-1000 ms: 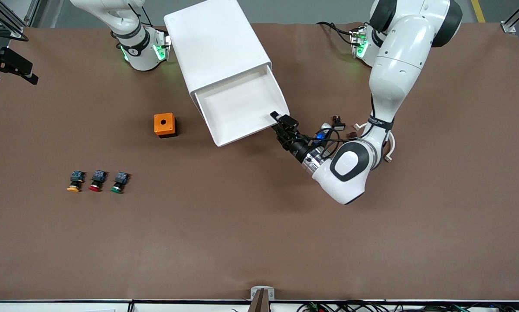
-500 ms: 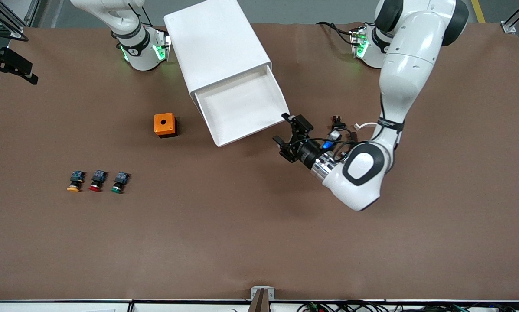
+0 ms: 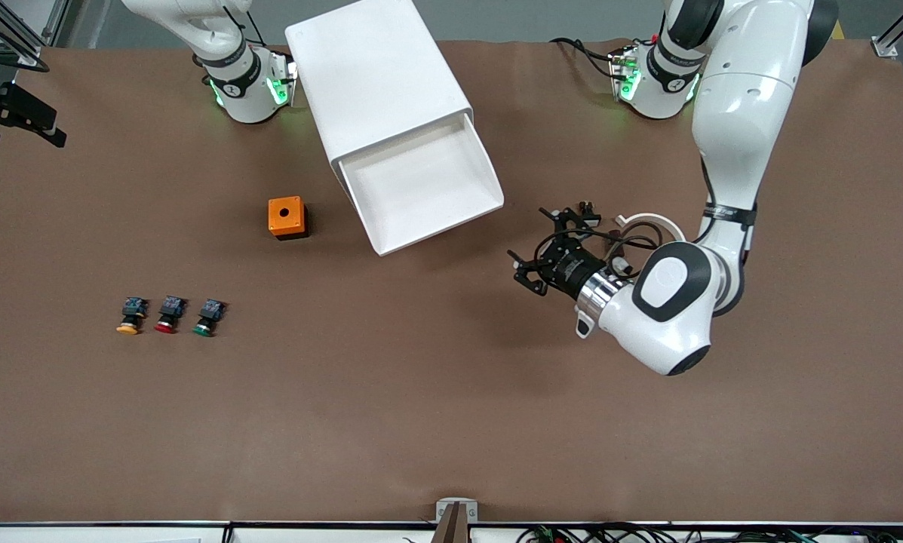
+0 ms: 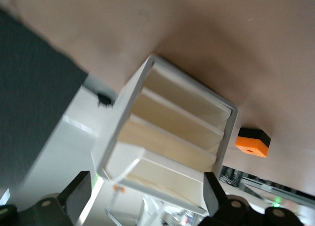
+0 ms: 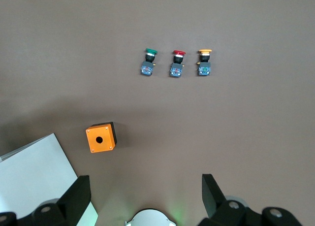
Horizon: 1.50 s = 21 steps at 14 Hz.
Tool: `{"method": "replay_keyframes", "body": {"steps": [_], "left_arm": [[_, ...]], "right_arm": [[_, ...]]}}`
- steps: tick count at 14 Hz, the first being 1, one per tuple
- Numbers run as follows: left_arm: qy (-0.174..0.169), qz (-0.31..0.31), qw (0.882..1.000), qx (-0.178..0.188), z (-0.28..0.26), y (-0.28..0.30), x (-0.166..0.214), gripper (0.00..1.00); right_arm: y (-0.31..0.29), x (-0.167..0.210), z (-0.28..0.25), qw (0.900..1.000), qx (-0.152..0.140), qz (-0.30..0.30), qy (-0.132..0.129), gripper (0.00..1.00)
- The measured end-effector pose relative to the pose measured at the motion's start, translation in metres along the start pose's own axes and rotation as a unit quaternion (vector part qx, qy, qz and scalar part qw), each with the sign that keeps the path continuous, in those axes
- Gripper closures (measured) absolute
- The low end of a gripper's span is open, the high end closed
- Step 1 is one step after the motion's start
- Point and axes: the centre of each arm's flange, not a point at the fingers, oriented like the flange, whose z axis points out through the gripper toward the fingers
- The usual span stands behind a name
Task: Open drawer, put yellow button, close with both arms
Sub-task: 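Release the drawer and draw the left gripper back from the cabinet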
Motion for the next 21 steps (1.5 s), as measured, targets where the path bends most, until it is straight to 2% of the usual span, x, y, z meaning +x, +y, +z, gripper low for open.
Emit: {"method": "replay_keyframes", "body": {"steps": [2,4,6,8,11,17,21], "left_arm": [[0.06,0.082,0.995,-0.017,-0.025,-0.012,-0.005,0.0],[0.149,0.14,0.978,-0.043,-0.054,-0.024,-0.025,0.0],[0.214,0.164,0.96,-0.075,-0.078,-0.033,-0.048,0.0],[0.243,0.179,0.95,-0.083,-0.089,-0.04,-0.058,0.0],[0.278,0.192,0.938,-0.074,-0.096,-0.044,-0.054,0.0],[0.346,0.198,0.911,-0.106,-0.109,-0.035,-0.044,0.0],[0.388,0.211,0.89,-0.117,-0.107,-0.028,-0.058,0.0]], "right_arm": [[0.0,0.0,0.0,1.0,0.0,0.0,0.0,0.0],[0.0,0.0,0.0,1.0,0.0,0.0,0.0,0.0],[0.0,0.0,0.001,1.0,0.0,0.0,-0.001,0.0],[0.0,0.0,0.001,1.0,0.0,0.0,-0.001,0.0],[0.0,0.0,0.001,1.0,0.0,0.0,-0.001,0.0],[0.001,0.0,0.001,1.0,0.0,0.001,-0.001,0.0],[0.001,0.0,0.001,1.0,0.0,0.001,-0.001,0.0]]}}
